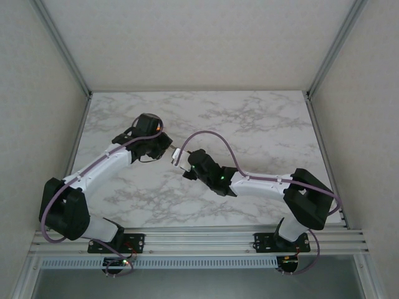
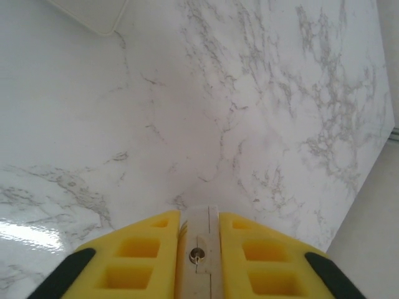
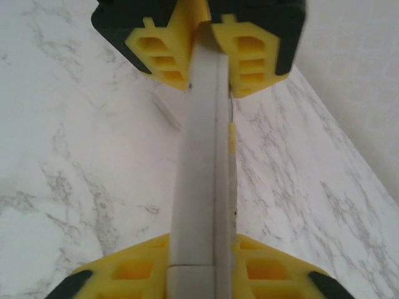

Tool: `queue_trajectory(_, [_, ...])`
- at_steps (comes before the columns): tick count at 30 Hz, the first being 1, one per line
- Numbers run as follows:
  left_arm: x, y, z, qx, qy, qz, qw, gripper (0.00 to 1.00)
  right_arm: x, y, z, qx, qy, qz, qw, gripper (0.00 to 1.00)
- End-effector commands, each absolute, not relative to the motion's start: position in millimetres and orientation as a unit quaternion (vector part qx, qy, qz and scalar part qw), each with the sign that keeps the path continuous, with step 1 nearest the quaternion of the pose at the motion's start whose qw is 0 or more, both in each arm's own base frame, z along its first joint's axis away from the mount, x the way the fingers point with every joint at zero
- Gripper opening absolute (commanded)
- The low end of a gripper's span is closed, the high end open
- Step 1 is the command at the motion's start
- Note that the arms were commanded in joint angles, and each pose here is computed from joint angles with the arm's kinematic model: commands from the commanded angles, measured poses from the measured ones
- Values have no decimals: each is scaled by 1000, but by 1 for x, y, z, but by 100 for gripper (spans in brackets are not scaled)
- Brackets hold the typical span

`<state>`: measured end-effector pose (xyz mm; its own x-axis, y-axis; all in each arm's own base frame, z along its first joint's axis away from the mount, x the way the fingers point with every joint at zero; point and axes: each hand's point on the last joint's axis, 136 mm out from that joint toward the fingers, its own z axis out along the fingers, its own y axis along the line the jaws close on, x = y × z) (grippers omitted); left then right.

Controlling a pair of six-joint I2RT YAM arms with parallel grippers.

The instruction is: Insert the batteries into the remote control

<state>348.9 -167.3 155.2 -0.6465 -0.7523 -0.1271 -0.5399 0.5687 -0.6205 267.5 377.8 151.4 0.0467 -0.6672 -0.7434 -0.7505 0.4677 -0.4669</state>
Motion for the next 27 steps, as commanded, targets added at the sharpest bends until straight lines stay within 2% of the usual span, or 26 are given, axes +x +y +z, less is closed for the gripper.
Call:
queue_trajectory(1, [366, -171, 205, -335, 850, -315, 258, 45, 248, 393, 169, -503, 698, 154, 487, 13])
queue_trajectory(2, [370, -169, 215, -322, 848, -320, 274, 59, 250, 390, 171, -486, 710, 179, 477, 12])
queue_trajectory(4, [377, -166, 250, -261, 839, -338, 338, 79, 259, 379, 185, -426, 744, 245, 453, 11])
queue_trajectory(8, [364, -155, 303, -150, 793, -383, 449, 87, 289, 354, 223, -264, 794, 396, 378, 8])
queue_trajectory(11, [350, -154, 319, -115, 746, -485, 441, 99, 290, 350, 262, -198, 771, 494, 351, 10])
queue_trajectory(16, [344, -178, 317, -74, 727, -562, 388, 100, 280, 361, 321, -152, 704, 608, 334, 12])
queue_trajectory(22, [337, -193, 347, -55, 645, -672, 361, 100, 273, 378, 344, -142, 670, 668, 289, 14])
queue_trajectory(24, [335, -195, 355, -46, 636, -677, 368, 96, 268, 386, 344, -149, 669, 673, 277, 14])
queue_trajectory(27, [332, -200, 359, -40, 632, -681, 368, 81, 268, 392, 342, -147, 669, 680, 262, 15])
